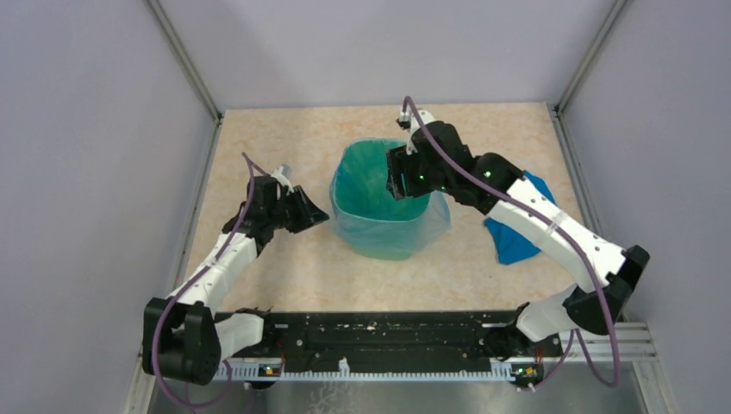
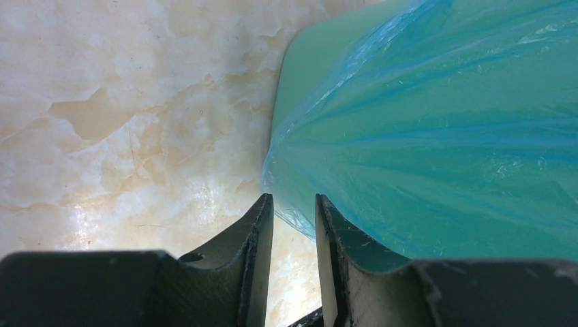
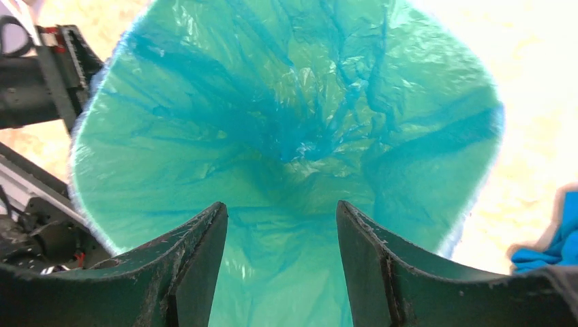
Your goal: Put the trash bags into the trash bin
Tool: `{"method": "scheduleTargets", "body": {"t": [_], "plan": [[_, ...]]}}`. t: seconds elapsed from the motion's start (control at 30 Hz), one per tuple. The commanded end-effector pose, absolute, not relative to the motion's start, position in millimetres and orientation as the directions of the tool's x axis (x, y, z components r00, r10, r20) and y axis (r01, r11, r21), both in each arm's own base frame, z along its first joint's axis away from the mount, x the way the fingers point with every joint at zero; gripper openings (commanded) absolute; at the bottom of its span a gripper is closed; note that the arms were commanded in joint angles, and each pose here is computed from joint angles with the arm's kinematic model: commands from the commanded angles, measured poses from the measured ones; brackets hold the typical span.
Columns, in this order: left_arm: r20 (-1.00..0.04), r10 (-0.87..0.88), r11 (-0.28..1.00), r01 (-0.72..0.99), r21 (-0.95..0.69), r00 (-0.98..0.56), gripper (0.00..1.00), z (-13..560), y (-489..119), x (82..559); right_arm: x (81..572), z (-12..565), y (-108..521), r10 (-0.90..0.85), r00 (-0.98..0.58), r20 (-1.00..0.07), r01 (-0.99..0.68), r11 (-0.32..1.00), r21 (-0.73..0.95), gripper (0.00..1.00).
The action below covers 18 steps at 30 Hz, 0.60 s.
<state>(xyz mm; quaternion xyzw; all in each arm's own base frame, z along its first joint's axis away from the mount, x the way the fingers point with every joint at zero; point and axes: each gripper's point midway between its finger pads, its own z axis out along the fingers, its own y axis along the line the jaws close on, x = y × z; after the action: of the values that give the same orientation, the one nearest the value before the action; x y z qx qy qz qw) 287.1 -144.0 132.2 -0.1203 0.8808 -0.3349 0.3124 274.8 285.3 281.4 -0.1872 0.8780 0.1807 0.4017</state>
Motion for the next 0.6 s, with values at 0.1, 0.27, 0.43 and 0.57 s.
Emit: {"method": "scheduleTargets", "body": {"t": [0.1,0.27,0.43,0.57], "plan": [[-0.527,-0.406,0.740,0.071,-0.669,-0.747,0.35,154,-149,301,261,333,238,-0.023,-0.506,-0.862,-0.376,0.905,0.197,0.60],[-0.538,-0.397,0.742,0.085,-0.665,-0.744,0.33,159,-149,300,245,323,199,0.029,-0.505,-0.863,-0.279,0.940,0.194,0.58],[-0.545,-0.396,0.736,0.099,-0.669,-0.739,0.32,164,-151,301,231,303,164,0.075,-0.509,-0.857,-0.177,0.966,0.190,0.50],[-0.543,-0.392,0.727,0.111,-0.677,-0.742,0.29,168,-154,302,227,278,145,0.113,-0.516,-0.849,-0.090,0.979,0.185,0.38]]}}
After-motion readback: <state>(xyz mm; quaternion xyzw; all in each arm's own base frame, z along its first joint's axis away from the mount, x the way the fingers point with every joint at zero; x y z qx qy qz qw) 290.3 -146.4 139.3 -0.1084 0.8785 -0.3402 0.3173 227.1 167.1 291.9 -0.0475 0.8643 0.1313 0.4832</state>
